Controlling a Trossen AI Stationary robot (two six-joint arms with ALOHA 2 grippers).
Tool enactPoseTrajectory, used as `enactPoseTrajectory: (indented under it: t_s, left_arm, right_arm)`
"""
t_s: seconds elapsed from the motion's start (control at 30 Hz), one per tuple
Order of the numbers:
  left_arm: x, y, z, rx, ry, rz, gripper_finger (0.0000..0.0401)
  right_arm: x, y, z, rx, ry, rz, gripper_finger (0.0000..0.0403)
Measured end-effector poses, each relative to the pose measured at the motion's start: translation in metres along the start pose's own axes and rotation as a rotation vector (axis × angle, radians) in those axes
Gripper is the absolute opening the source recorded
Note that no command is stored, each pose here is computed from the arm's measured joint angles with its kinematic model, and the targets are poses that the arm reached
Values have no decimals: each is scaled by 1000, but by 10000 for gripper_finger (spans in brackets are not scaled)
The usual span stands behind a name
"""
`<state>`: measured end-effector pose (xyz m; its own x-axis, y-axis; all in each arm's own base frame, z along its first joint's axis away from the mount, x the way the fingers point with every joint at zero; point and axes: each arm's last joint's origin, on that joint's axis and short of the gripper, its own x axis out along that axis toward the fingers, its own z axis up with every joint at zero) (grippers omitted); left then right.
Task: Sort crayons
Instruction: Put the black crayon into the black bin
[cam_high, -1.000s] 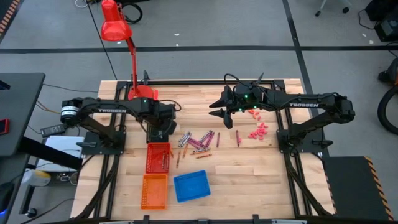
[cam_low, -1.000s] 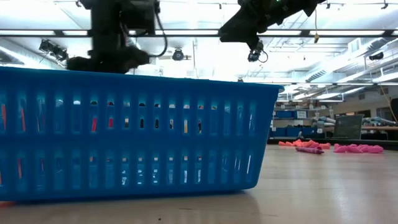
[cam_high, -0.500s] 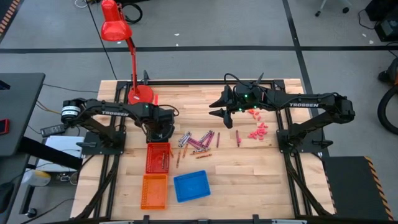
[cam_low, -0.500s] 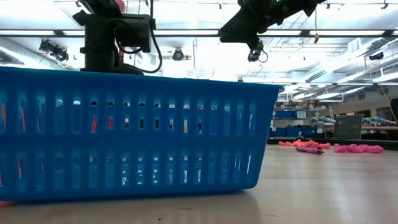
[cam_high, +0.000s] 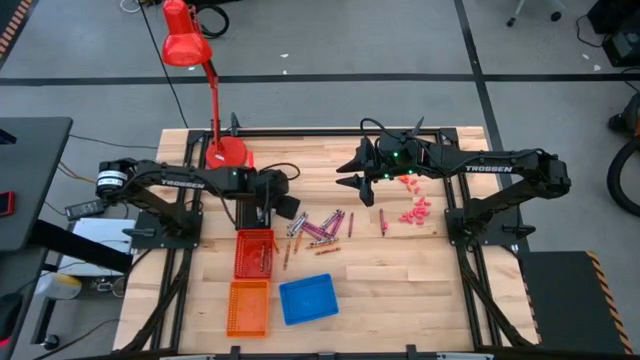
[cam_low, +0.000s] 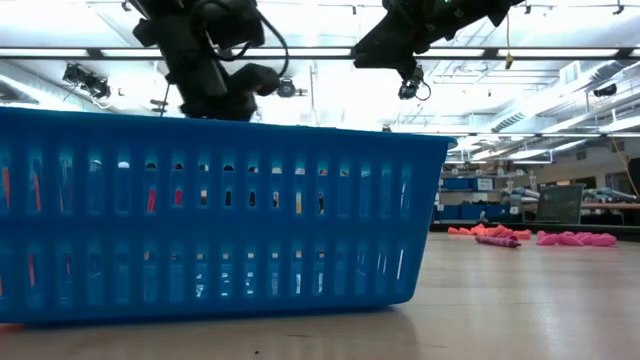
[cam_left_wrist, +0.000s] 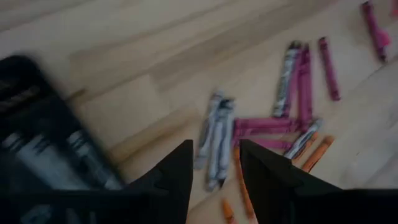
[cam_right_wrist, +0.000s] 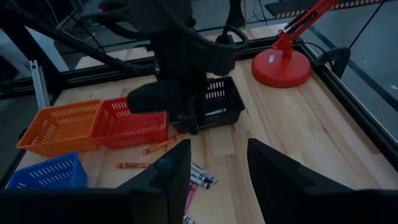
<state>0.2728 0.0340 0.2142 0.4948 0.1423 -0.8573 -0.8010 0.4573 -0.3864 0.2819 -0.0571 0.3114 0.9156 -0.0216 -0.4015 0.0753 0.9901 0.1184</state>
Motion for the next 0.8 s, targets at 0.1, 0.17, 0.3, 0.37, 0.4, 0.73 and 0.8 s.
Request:
enactPoseTrajectory:
  t_s: [0.1,0.17,0.3,0.37,0.4,0.73,0.8]
  left_arm:
    - [7,-4,-3,30,0,-1,144]
    - [13,-5,-7,42,20,11,144]
    - [28,-8,-15,66,61,32,144]
    - [33,-11,-17,78,79,50,144]
    - [35,-15,-17,91,82,51,144]
    - [65,-33,-11,303,105,140,144]
    - [68,-31,-12,331,110,178,143]
  right_arm:
    - [0,0,0,-3,-4,0,162]
    - [0,0,0,-2,-3,2,162]
    - [0,0,0,-3,-6,5,162]
    - [0,0,1,-4,-11,4,162]
    - [0,-1,1,-3,-10,3,162]
    - [0,-2,1,0,-12,-2,162]
    - [0,-2,1,3,-11,-1,162]
